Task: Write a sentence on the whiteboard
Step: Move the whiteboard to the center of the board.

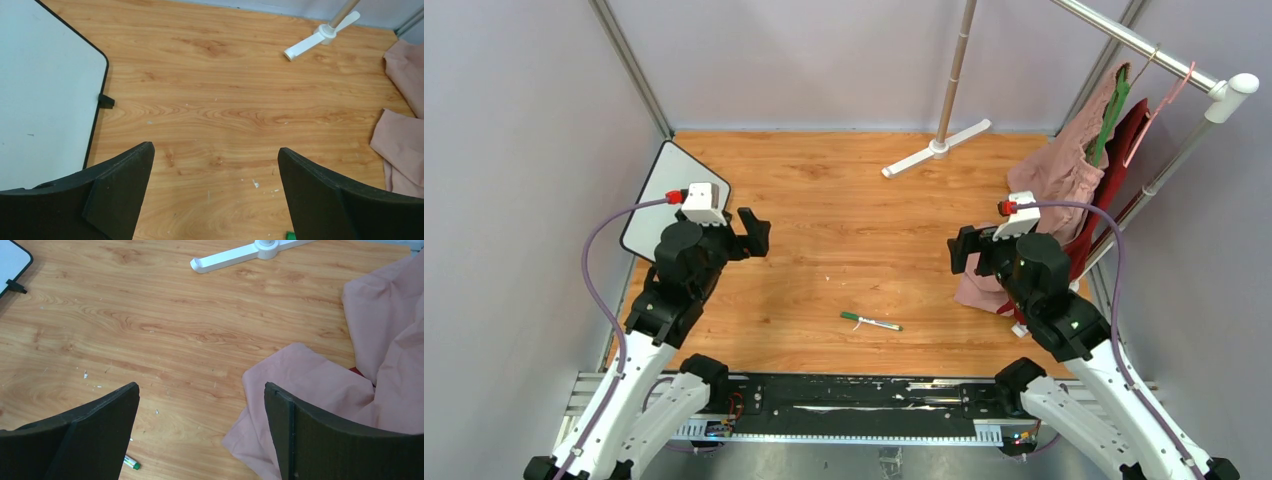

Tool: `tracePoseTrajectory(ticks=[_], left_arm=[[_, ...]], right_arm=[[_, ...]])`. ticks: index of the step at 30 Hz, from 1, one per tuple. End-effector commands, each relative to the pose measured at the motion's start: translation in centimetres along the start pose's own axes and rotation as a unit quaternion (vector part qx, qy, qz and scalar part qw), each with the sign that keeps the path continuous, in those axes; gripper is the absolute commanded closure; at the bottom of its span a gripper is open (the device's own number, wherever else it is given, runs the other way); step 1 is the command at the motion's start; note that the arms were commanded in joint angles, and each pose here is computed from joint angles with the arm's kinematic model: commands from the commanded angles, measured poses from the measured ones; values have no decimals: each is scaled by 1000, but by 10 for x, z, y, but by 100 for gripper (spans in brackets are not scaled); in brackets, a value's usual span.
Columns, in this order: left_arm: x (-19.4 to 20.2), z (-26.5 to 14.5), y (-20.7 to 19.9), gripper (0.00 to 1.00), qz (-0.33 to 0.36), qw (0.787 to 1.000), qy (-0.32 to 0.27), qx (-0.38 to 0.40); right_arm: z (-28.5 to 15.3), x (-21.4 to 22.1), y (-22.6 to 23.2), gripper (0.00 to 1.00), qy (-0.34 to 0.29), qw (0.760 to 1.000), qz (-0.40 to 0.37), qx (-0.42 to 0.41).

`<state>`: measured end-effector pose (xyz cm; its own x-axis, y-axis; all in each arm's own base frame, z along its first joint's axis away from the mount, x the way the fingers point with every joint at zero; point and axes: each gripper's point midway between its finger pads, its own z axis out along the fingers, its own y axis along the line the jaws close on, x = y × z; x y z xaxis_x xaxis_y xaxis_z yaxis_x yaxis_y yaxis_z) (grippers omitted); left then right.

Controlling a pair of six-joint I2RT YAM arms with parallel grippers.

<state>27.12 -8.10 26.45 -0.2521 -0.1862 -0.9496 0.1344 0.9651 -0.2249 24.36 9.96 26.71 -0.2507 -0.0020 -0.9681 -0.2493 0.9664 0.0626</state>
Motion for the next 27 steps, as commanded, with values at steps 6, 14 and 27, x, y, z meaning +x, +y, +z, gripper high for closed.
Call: tracePoseTrajectory(ticks=[6, 14, 27], left_arm=[[-2, -7, -14, 0, -29, 999, -3, 42], [5, -3, -31, 0, -8, 996, 15, 87], [20, 3, -33, 0, 26, 995, 47, 79]], right_arm=[[-6, 9, 0, 4, 14, 1000, -1, -12], [-4, 23, 17, 10, 64, 996, -44, -50], [14, 114, 108, 20, 191, 957, -144, -166]])
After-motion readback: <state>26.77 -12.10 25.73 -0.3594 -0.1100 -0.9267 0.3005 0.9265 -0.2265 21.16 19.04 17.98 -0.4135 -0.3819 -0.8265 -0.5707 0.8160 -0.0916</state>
